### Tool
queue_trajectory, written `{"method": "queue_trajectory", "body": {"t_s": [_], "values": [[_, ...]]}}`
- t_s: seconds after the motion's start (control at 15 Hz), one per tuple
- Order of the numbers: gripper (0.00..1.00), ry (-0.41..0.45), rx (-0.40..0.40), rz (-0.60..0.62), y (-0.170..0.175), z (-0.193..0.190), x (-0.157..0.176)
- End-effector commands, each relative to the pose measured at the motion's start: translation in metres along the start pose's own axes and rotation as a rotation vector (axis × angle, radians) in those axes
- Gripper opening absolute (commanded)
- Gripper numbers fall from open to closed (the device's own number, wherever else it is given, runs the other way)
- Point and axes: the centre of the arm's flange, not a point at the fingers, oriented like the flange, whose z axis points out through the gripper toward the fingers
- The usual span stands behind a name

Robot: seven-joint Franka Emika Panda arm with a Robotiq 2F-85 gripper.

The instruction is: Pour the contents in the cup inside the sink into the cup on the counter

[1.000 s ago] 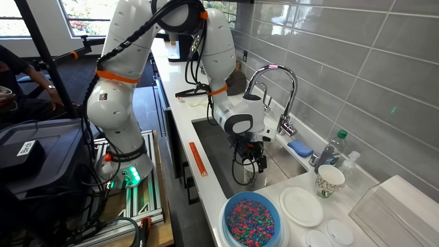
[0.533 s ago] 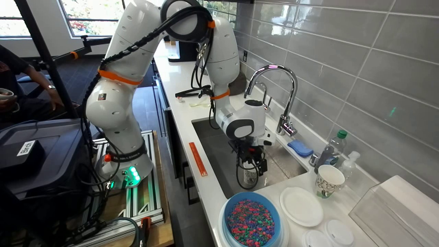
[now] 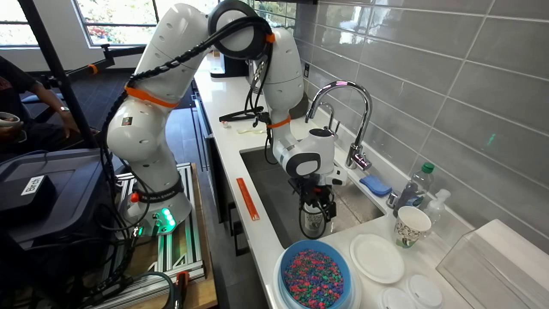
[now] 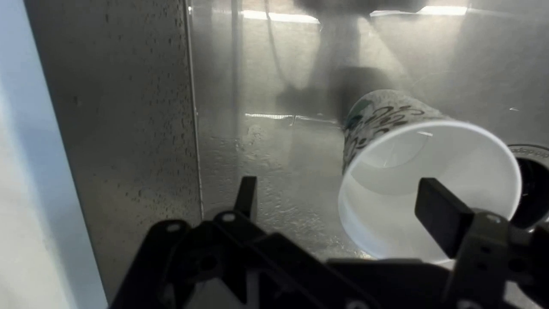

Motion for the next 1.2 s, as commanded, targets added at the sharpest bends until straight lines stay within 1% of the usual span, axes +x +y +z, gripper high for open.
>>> {"method": "queue_trajectory", "body": {"t_s": [0.0,0.07,0.13,0.2,0.27,0.33,0.4,0.53,0.6,0.8,0.87,1.13], "values": [[0.92,-0.004,0.007,-0.005,0.0039,0.0141,0.0072],[0.91,-0.004,0.007,-0.004,0.0039,0.0152,0.0082],[0.84,-0.003,0.008,-0.003,0.0044,0.0161,0.0090],[0.66,-0.002,0.008,-0.002,0.0050,0.0167,0.0096],[0.65,-0.001,0.010,-0.001,0.0057,0.0172,0.0104],[0.59,-0.001,0.010,0.002,0.0063,0.0176,0.0107],[0.49,0.000,0.010,0.004,0.0071,0.0180,0.0109],[0.35,0.001,0.011,0.010,0.0087,0.0187,0.0115],[0.26,0.002,0.011,0.013,0.0094,0.0189,0.0117],[0.04,0.002,0.013,0.014,0.0101,0.0192,0.0125],[0.00,0.002,0.014,0.014,0.0101,0.0195,0.0126],[0.01,-0.002,0.029,0.001,0.0093,0.0206,0.0132]]}}
